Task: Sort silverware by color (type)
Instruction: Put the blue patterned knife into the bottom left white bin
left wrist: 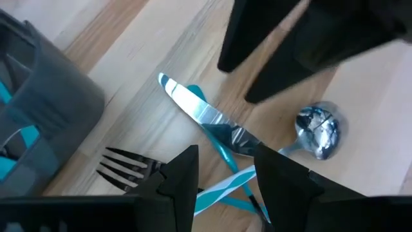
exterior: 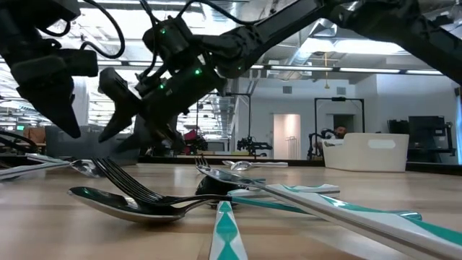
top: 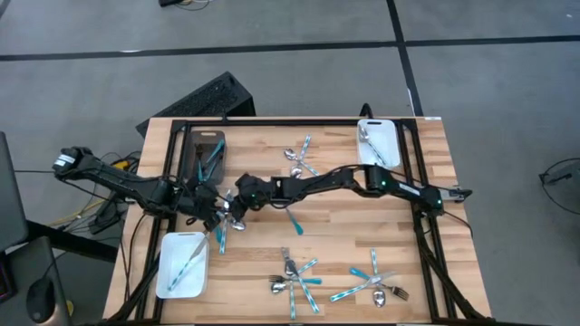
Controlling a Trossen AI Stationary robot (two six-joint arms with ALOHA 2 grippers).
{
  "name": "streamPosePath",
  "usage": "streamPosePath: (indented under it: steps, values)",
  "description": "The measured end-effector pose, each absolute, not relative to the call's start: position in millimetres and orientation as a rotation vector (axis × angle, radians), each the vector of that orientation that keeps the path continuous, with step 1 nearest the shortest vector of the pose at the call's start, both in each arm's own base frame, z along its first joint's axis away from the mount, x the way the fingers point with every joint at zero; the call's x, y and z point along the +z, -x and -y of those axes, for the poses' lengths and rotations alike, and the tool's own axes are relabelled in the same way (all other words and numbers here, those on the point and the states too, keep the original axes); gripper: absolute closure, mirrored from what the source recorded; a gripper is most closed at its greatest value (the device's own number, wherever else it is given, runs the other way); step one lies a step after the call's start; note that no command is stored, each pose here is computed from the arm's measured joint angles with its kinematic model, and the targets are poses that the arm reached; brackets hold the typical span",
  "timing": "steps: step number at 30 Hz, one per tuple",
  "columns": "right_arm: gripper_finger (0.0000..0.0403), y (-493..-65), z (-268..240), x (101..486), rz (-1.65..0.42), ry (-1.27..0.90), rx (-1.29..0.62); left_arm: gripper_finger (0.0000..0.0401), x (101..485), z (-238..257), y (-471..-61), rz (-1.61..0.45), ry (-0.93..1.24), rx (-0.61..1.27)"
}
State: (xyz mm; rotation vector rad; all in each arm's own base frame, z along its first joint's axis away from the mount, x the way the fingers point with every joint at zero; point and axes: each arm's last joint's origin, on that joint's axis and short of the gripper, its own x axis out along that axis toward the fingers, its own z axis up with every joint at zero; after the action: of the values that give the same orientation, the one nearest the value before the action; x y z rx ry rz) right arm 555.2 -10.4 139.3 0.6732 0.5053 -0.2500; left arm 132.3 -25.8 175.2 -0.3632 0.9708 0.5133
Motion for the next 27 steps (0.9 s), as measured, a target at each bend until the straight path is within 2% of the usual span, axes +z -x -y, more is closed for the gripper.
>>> streamPosePath:
  steps: [15,21,27]
  values:
    - [0.0223,-551,2,133,-0.562,-0.666,-0.28,0.0264,160,30,-153,-1.041,0.238,0.447]
    - [0.0223,-550,18,133,-0.559,-0.671,-0.31,0.0264,146,31,-158,-1.12,0.199,0.483]
    - [0.0223,-550,21,133,-0.561,-0.663,-0.314,0.0264,141,29,-164,-1.108,0.239,0.536]
